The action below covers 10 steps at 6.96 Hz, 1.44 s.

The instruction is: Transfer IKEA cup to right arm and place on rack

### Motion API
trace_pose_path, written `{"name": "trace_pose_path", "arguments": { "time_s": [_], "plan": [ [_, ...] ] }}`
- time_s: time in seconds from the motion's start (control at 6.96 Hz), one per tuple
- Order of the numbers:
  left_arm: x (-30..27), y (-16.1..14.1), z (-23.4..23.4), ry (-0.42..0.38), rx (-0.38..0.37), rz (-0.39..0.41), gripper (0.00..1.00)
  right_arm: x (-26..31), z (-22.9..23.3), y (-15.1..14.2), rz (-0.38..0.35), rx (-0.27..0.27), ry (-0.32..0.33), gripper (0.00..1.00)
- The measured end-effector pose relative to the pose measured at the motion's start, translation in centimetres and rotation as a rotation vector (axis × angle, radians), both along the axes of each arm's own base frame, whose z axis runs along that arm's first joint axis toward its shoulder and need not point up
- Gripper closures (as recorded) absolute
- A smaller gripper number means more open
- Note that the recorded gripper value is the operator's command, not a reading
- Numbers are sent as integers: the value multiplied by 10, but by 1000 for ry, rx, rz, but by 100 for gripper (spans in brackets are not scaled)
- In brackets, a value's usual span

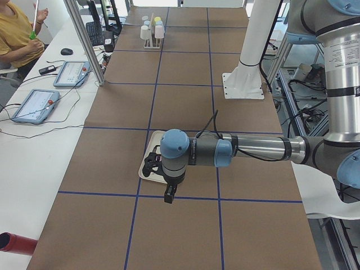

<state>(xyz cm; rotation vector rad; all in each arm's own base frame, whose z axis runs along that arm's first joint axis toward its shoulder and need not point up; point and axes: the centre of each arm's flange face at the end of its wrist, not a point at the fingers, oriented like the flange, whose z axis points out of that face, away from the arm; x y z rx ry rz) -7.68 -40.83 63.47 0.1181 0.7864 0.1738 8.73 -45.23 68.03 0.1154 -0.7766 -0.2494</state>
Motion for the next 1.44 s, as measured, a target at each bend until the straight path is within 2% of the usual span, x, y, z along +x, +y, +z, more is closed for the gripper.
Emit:
{"name": "trace_pose_path", "arguments": {
  "time_s": [0.43,0.86,1.44],
  "plan": [
    [2,-1,5,28,-87,-73,0,0,0,0,1,0,0,0],
    [1,-9,-4,21,-68,-80,0,0,-1,0,1,1,-1,0],
    [1,-18,-16,21,-8,-80,0,0,-1,0,0,3,-1,0]
  ]
}}
